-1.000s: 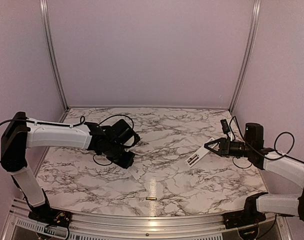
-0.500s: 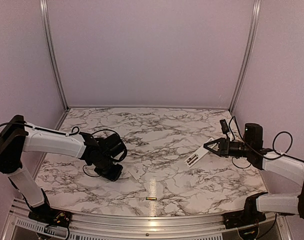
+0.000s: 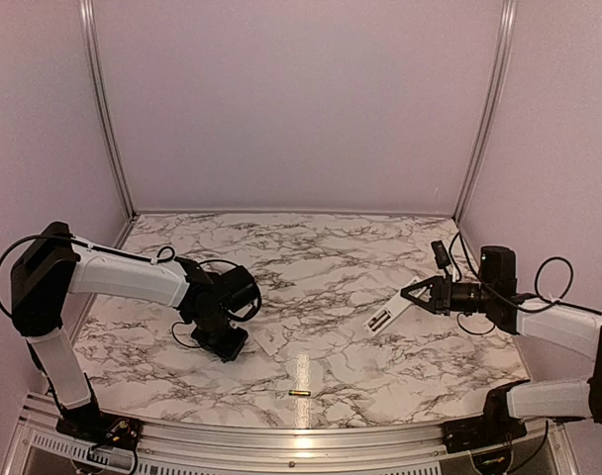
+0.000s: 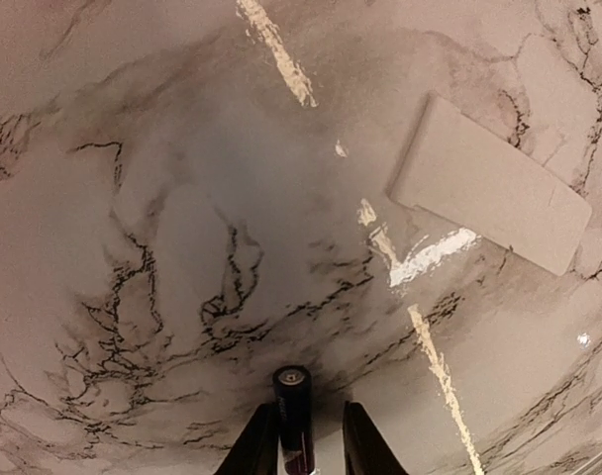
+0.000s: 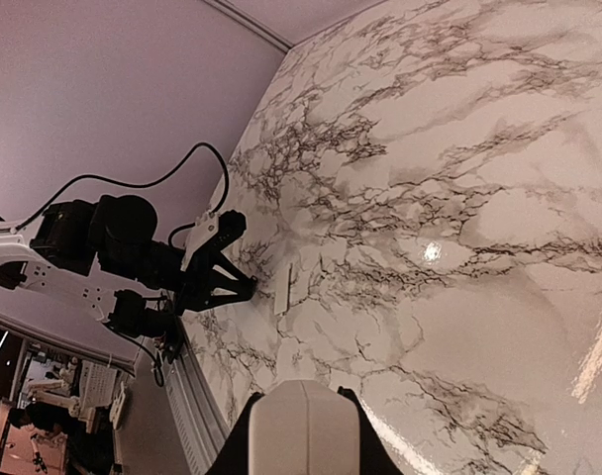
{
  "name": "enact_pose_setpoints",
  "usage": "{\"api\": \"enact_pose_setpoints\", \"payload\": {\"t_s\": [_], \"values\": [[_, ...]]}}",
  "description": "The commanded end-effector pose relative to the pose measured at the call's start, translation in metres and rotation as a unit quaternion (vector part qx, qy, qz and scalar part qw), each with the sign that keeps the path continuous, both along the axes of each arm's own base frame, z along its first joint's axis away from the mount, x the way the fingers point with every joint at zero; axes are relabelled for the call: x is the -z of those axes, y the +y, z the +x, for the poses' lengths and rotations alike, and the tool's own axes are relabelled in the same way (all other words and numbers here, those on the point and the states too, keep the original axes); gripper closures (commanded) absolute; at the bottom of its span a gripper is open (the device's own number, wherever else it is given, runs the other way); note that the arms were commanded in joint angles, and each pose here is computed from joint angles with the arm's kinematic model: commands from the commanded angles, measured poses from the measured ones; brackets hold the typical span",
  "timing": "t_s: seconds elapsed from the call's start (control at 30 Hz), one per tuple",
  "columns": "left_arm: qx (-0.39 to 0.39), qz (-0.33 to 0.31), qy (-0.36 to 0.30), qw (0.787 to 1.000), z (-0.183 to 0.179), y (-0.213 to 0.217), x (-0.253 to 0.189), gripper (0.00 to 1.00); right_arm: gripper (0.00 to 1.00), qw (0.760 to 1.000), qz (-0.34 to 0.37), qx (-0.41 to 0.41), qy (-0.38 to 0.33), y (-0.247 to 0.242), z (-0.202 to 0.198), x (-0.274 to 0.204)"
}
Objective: Load the batteries into the remote control
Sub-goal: Move the battery to the center of the board, then pass from the right arm to the left
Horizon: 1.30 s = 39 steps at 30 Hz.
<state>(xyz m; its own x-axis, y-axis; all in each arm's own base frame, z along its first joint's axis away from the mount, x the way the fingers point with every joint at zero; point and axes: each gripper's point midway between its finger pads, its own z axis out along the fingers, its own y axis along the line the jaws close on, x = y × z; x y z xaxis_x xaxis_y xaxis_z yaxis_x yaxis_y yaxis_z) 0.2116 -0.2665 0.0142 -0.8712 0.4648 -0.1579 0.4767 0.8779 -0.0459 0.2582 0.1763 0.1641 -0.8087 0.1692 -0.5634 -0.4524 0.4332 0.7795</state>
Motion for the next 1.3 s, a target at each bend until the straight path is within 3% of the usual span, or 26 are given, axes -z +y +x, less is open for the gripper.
{"api": "enact_pose_setpoints", "payload": {"t_s": [0.0, 0.27, 0.5, 0.83, 0.93, 1.03, 1.27], "values": [[0.014, 0.041, 0.028, 0.999, -0.008, 0.014, 0.009, 0.77, 1.0, 1.0, 0.007, -0.013, 0.003, 0.005, 0.0, -0.002], [0.012, 0.038, 0.029, 0.999, -0.007, 0.012, 0.009, 0.82, 1.0, 0.999, -0.008, -0.047, 0.015, 0.026, -0.003, 0.006], [0.008, 0.027, 0.009, 1.0, 0.0, 0.01, -0.001, 0.54, 1.0, 0.997, -0.008, -0.073, 0.013, 0.044, -0.003, 0.001], [0.002, -0.034, -0.071, 0.997, 0.028, -0.011, -0.059, 0.26, 1.0, 0.996, -0.006, -0.091, 0.012, 0.071, -0.002, -0.001], [0.003, -0.096, -0.106, 0.99, 0.032, -0.025, -0.091, 0.18, 1.0, 0.996, 0.0, -0.087, 0.008, 0.079, 0.001, -0.006], [0.024, -0.194, -0.159, 0.968, 0.03, -0.053, -0.132, 0.11, 1.0, 0.997, 0.006, -0.079, 0.006, 0.088, 0.006, -0.011], [0.04, -0.296, -0.219, 0.929, 0.015, -0.102, -0.176, 0.12, 1.0, 0.996, 0.01, -0.086, 0.019, 0.115, 0.007, -0.014]]}}
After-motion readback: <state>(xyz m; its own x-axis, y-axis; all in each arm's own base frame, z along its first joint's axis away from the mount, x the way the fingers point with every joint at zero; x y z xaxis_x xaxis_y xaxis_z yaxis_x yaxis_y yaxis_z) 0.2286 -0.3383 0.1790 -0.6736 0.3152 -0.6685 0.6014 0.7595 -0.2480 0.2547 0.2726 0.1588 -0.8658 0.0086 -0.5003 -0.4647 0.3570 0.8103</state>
